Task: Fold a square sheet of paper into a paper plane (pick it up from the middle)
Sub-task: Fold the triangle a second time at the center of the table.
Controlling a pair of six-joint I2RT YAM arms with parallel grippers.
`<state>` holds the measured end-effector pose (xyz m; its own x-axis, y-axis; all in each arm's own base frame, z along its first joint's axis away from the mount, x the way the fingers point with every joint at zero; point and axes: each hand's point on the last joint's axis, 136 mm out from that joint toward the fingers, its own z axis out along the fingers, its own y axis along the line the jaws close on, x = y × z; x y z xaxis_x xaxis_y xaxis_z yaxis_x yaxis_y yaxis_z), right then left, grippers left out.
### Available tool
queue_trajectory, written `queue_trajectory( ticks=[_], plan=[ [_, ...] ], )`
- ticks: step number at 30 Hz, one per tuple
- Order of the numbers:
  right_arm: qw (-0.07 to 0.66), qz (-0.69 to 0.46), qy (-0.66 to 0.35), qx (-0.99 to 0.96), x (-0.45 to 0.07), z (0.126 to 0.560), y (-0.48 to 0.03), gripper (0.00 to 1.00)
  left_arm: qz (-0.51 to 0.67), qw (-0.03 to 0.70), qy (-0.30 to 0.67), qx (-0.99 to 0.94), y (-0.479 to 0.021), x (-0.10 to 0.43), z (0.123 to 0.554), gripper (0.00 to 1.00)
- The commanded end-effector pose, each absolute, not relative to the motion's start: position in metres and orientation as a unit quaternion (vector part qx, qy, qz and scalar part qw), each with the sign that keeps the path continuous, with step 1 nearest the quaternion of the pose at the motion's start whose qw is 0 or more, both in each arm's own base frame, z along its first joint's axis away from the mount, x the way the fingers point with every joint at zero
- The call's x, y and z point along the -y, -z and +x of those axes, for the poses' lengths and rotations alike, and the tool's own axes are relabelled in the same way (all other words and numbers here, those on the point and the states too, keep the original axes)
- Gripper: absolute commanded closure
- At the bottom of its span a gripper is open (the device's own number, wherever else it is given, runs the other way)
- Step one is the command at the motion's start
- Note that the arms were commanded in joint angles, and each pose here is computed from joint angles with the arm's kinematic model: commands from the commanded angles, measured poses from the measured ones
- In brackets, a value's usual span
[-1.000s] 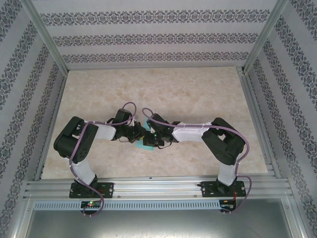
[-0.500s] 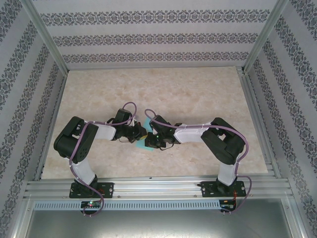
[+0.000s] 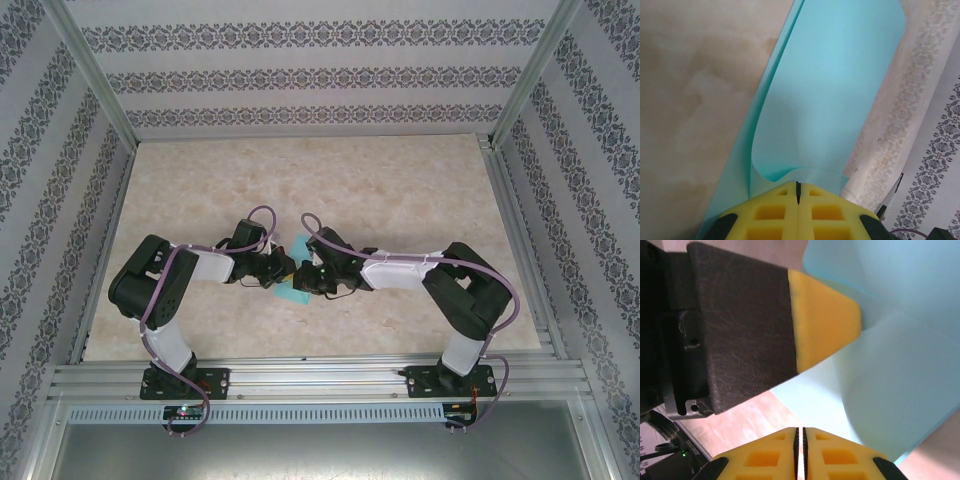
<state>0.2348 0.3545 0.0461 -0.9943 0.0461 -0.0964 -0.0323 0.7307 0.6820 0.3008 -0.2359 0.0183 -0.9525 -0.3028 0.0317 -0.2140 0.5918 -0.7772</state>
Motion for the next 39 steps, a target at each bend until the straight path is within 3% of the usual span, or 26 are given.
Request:
queue_trajectory(
  ticks=[1,13,25,35,39],
  plan=[
    [0.031,0.020,-0.387,-0.921,-0.358,0.230,-0.038,0.87,-0.160,0.013,0.374,-0.913,0.012,0.222,0.274,1.00],
    [-0.006,0.063,-0.345,-0.936,-0.331,0.210,0.010,0.88,-0.160,0.014,0.370,-0.915,0.011,0.221,0.275,1.00],
    [0.023,0.020,-0.378,-0.925,-0.350,0.218,-0.039,0.87,-0.159,0.013,0.370,-0.915,0.011,0.221,0.273,1.00],
    [-0.024,0.035,-0.335,-0.941,-0.341,0.191,0.007,0.94,-0.160,0.014,0.368,-0.916,0.011,0.220,0.274,1.00],
    [-0.017,0.039,-0.339,-0.940,-0.337,0.190,0.003,0.94,-0.160,0.014,0.365,-0.917,0.011,0.220,0.274,1.00]
  ],
)
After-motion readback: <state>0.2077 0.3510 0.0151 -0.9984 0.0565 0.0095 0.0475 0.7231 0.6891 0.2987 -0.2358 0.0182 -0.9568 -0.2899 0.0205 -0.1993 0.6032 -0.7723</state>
